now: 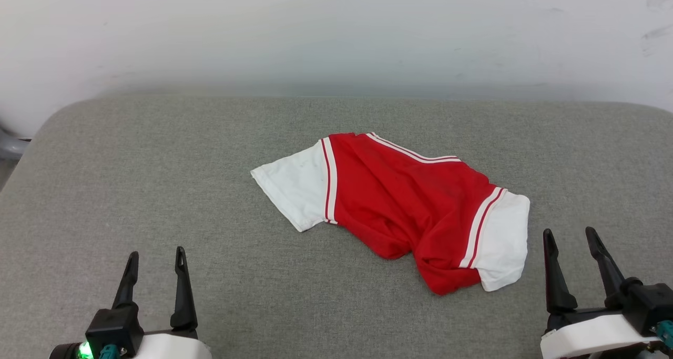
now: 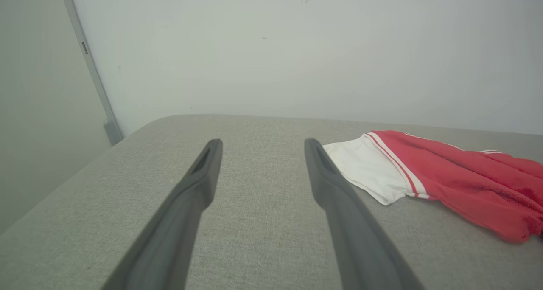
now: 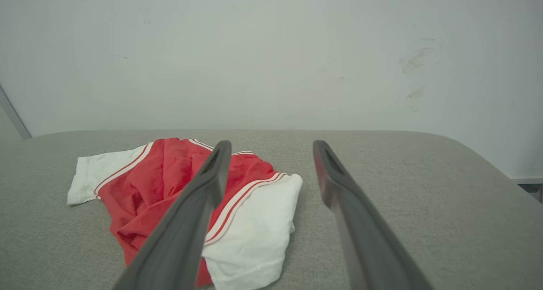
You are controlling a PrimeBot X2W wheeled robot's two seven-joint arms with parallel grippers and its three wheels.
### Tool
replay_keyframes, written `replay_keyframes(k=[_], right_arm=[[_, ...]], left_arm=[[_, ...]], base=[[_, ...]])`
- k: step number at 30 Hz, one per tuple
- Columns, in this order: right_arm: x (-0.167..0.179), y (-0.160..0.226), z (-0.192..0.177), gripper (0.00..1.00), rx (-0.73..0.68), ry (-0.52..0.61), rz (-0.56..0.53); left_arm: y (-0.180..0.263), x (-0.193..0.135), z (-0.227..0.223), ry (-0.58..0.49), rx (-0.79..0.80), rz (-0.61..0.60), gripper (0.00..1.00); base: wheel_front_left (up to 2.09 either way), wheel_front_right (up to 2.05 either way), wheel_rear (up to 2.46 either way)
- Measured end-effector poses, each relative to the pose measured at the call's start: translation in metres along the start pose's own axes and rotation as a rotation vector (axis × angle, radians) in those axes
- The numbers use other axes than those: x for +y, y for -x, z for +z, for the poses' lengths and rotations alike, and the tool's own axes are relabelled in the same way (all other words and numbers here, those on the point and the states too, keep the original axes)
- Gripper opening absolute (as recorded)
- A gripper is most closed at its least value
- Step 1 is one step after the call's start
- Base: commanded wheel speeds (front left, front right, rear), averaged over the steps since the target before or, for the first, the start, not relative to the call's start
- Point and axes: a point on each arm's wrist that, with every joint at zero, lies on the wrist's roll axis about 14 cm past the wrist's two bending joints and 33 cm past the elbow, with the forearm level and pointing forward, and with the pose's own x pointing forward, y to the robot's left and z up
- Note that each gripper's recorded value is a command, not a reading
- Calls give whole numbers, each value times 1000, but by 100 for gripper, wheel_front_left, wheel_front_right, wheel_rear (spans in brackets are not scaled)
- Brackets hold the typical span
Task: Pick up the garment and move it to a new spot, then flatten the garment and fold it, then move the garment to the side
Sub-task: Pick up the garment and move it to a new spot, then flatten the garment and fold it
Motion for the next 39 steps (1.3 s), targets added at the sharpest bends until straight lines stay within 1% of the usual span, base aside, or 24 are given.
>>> replay_keyframes(k=[11,39], right_arm=[[-5,6,-7,100,22,-16,-17],[-3,8,-5,100,18,-24,-15]], left_arm=[[7,0,-13,-21,37,-6,100],[12,-6,-13,-37,35,-35,100]], base=[[0,0,0],[0,0,0]])
